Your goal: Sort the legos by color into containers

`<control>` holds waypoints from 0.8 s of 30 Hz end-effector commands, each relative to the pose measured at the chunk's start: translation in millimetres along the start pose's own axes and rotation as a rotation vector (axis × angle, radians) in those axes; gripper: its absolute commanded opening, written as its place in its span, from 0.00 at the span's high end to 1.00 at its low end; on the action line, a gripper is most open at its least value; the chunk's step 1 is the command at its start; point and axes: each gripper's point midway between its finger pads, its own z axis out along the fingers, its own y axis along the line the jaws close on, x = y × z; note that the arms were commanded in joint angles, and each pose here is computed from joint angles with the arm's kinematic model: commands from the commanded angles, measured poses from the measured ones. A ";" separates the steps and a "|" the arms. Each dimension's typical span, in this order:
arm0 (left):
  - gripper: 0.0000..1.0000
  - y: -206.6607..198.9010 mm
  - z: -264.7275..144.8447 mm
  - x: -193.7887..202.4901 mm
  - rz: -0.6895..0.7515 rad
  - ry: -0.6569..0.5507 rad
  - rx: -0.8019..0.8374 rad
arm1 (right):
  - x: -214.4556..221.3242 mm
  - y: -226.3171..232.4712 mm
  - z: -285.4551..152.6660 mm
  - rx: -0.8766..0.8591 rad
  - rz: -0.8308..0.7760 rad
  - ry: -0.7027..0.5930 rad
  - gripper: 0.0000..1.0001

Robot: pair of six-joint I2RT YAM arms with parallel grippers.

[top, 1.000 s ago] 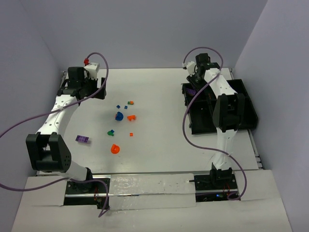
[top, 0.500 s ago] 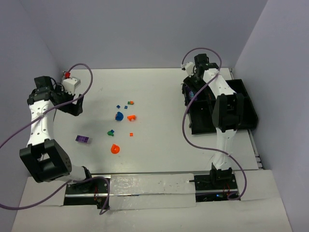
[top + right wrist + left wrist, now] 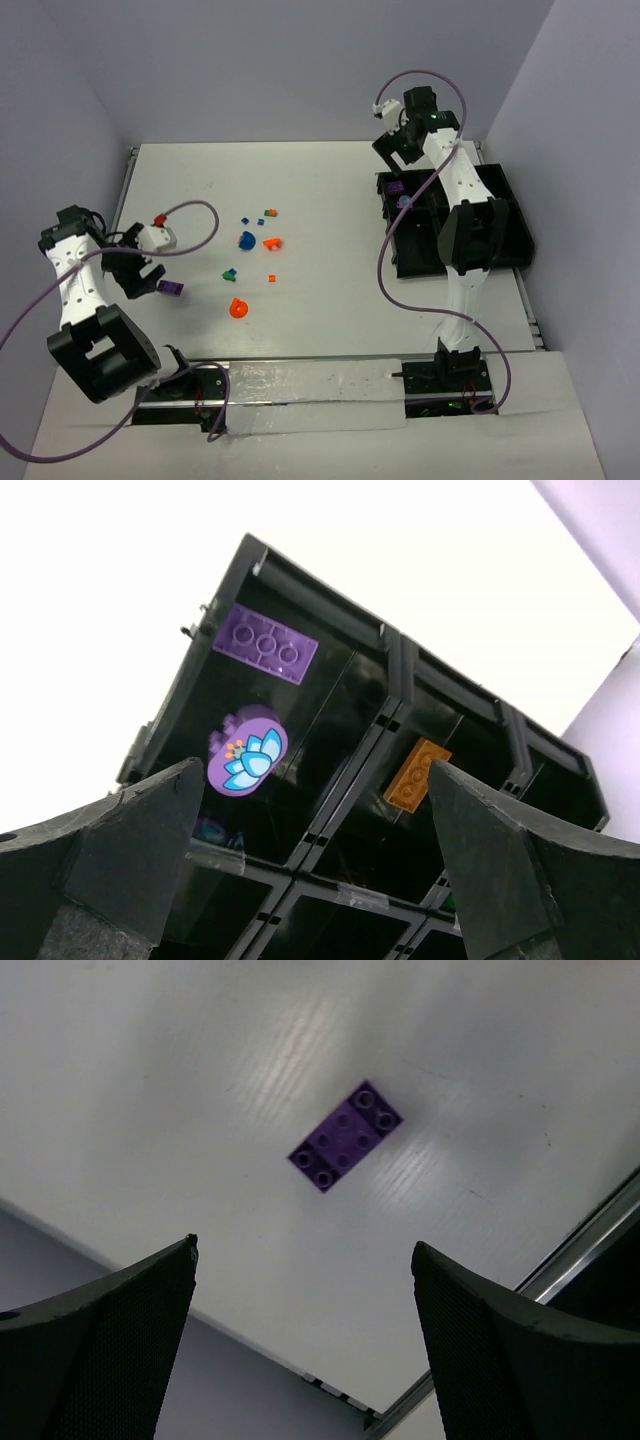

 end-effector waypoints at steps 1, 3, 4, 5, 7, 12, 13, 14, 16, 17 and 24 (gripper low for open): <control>0.07 -27.3 16.1 -0.1 0.242 -0.037 0.064 | -33.1 -4.0 -55.3 0.013 0.035 -0.125 0.00; 0.07 -30.6 26.2 0.4 0.289 -0.031 0.082 | -35.9 -0.1 -61.3 -0.002 0.052 -0.142 0.00; 0.07 -32.9 30.1 1.1 0.302 -0.029 0.093 | -35.7 1.3 -62.6 -0.007 0.057 -0.144 0.00; 0.08 -31.8 32.7 -0.8 0.313 -0.030 0.094 | -36.3 1.6 -65.4 -0.007 0.060 -0.149 0.00; 0.08 -28.9 41.0 -3.7 0.324 -0.036 0.105 | -35.3 5.4 -68.7 -0.020 0.070 -0.155 0.00; 0.08 -22.7 56.6 -6.0 0.379 -0.042 0.147 | -31.6 12.2 -72.2 -0.046 0.078 -0.149 0.00; 0.08 -21.4 59.9 -5.0 0.399 -0.043 0.161 | -31.6 11.8 -73.1 -0.045 0.077 -0.149 0.00; 0.08 -21.1 62.6 -4.0 0.408 -0.044 0.176 | -32.1 11.3 -74.8 -0.043 0.077 -0.149 0.00; 0.09 -22.2 66.2 -3.0 0.429 -0.040 0.203 | -31.2 11.7 -75.8 -0.046 0.076 -0.144 0.00; 0.09 -22.9 67.8 -1.8 0.435 -0.037 0.215 | -30.5 11.9 -76.3 -0.046 0.076 -0.141 0.00; 0.12 -21.6 86.6 6.8 0.477 -0.018 0.264 | -25.5 10.1 -79.0 -0.033 0.072 -0.124 0.00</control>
